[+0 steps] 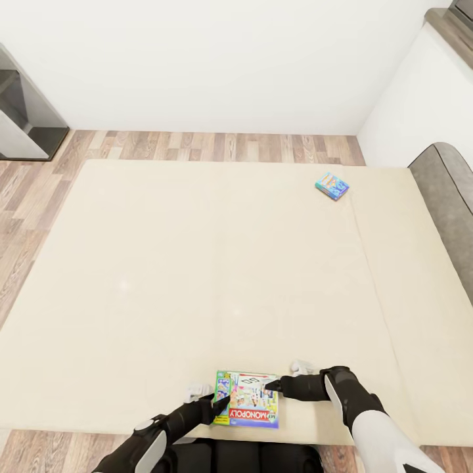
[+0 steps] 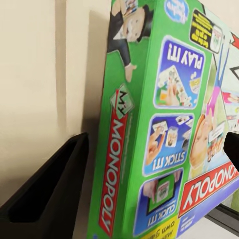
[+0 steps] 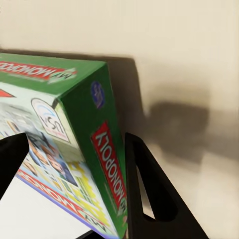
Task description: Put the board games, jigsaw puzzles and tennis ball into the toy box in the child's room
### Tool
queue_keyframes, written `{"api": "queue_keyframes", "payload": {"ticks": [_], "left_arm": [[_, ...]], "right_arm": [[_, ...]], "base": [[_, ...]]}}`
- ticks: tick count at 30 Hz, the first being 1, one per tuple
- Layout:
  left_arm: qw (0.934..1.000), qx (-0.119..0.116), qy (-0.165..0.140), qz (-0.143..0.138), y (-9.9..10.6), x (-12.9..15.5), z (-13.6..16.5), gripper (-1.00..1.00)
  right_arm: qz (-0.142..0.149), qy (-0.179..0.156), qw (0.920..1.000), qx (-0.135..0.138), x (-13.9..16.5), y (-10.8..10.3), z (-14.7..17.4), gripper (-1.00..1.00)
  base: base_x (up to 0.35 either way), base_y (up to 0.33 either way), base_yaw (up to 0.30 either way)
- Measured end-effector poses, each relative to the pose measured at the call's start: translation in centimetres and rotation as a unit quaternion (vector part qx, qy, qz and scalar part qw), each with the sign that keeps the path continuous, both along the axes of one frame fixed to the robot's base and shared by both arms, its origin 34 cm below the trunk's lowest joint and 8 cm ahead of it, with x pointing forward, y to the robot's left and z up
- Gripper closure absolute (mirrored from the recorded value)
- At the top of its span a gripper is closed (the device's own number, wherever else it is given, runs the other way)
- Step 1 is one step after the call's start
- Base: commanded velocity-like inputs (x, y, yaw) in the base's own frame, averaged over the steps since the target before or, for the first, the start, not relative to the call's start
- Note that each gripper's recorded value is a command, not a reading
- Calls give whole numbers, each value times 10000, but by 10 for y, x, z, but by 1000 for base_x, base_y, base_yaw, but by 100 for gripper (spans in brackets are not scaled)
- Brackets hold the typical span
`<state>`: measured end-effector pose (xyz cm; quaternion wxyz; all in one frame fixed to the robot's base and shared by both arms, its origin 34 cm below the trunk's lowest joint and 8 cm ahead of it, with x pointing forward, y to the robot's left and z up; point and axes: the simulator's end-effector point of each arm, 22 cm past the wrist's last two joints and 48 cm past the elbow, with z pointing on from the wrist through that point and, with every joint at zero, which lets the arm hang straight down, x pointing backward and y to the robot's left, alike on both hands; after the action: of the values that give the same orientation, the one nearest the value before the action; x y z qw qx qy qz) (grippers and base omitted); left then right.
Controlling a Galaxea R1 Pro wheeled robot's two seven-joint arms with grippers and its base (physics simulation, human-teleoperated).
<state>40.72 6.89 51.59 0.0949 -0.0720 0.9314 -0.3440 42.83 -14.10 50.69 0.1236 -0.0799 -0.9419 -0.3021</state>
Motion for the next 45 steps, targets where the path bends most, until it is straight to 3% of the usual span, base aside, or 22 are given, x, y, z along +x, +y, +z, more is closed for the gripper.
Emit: {"api": "queue_keyframes", "payload": {"ticks": [19,45], "left_arm": [[9999,107,6,17,20,-3,-4,-100],[9999,126,20,23,23,-4,-4,-100]], "right_arm": [[-10,4,10000,2,0,-1,0,100],[-2,-89,10000,41,4,-1,1,100]], "base": [[0,0,0],[0,0,0]]}}
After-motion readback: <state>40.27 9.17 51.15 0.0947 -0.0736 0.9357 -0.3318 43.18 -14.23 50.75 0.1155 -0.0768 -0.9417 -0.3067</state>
